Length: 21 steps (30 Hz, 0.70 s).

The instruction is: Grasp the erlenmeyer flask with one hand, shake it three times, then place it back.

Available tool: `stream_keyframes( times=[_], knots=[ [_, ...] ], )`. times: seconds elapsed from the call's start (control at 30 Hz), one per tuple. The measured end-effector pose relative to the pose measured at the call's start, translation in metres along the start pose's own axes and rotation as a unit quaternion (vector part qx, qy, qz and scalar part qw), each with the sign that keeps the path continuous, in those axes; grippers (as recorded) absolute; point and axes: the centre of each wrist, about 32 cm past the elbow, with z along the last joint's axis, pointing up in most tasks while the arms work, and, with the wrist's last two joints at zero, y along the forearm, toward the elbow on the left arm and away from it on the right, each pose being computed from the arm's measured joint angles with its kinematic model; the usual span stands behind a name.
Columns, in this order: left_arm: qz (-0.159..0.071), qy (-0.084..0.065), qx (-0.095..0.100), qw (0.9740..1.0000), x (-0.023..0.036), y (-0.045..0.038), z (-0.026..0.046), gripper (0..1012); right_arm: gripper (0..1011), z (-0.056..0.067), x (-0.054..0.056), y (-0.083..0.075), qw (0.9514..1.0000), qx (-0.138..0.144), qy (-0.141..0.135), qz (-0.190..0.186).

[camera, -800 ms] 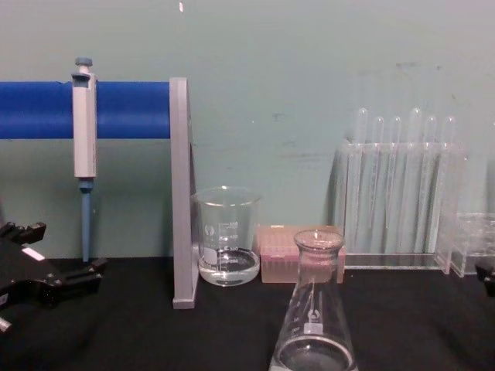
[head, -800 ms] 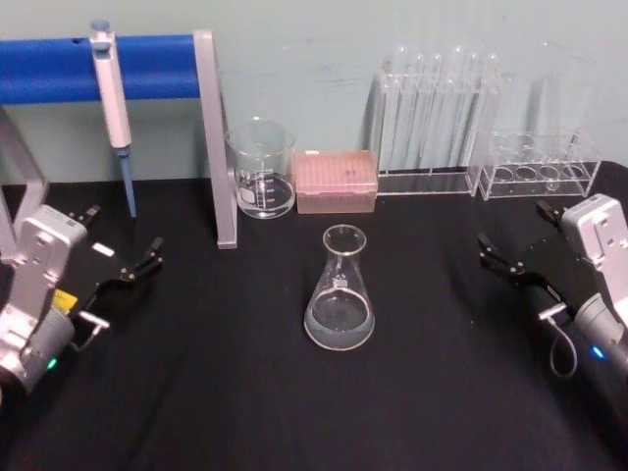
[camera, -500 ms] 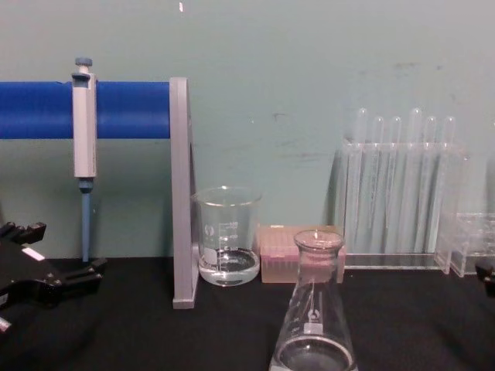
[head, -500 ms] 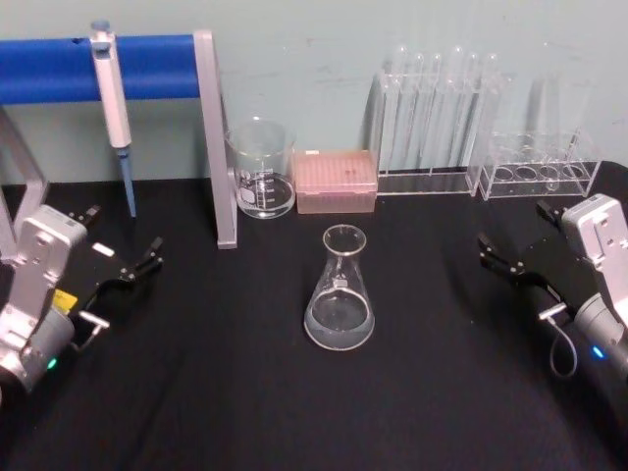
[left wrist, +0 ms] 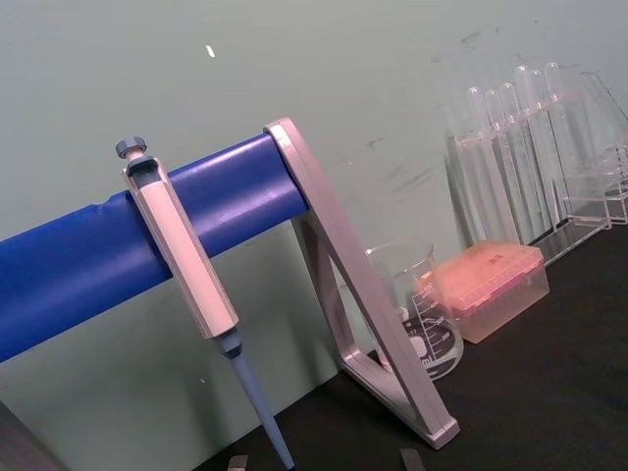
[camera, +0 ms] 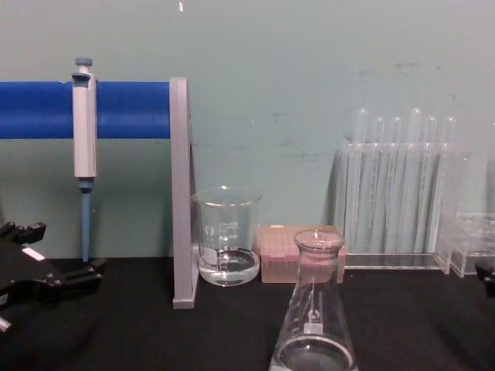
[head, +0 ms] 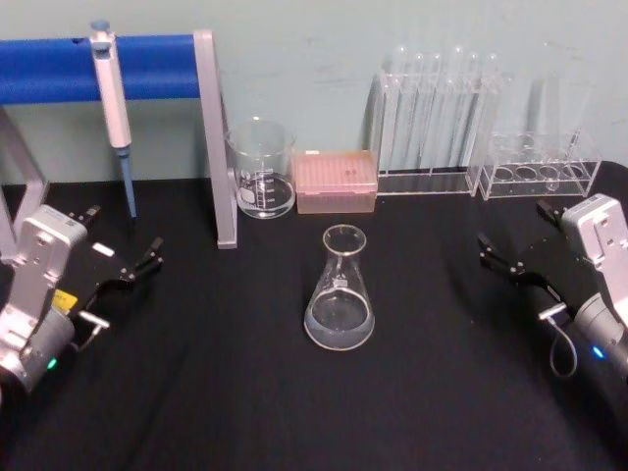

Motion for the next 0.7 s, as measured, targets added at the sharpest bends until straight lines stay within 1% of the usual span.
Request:
stream_keyframes(
  times=[0.2, 0.3, 0.4, 0.47, 0.57, 0.6, 0.7],
  knots=[
    [0.0, 0.0, 0.0, 1.0, 0.0, 0.0, 0.0, 1001, 1000, 0.0, 0.0, 0.0, 1.0, 0.0, 0.0, 0.0],
    [0.0, 0.0, 0.0, 1.0, 0.0, 0.0, 0.0, 1001, 1000, 0.0, 0.002, -0.001, 0.9999, 0.007, 0.004, 0.01],
    [0.0, 0.0, 0.0, 1.0, 0.0, 0.0, 0.0, 1001, 1000, 0.0, 0.005, -0.002, 0.9995, 0.01, 0.019, 0.022],
    [0.0, 0.0, 0.0, 1.0, 0.0, 0.0, 0.0, 1001, 1000, 0.002, 0.011, -0.004, 0.9978, 0.018, 0.046, 0.044],
    [0.0, 0.0, 0.0, 1.0, 0.0, 0.0, 0.0, 1001, 1000, 0.003, 0.014, -0.006, 0.9959, 0.027, 0.063, 0.059],
    [0.0, 0.0, 0.0, 1.0, 0.0, 0.0, 0.0, 1001, 1000, 0.005, 0.016, -0.008, 0.9939, 0.035, 0.076, 0.071],
    [0.0, 0.0, 0.0, 1.0, 0.0, 0.0, 0.0, 1000, 1000, 0.008, 0.019, -0.011, 0.9902, 0.048, 0.092, 0.093]
  ],
)
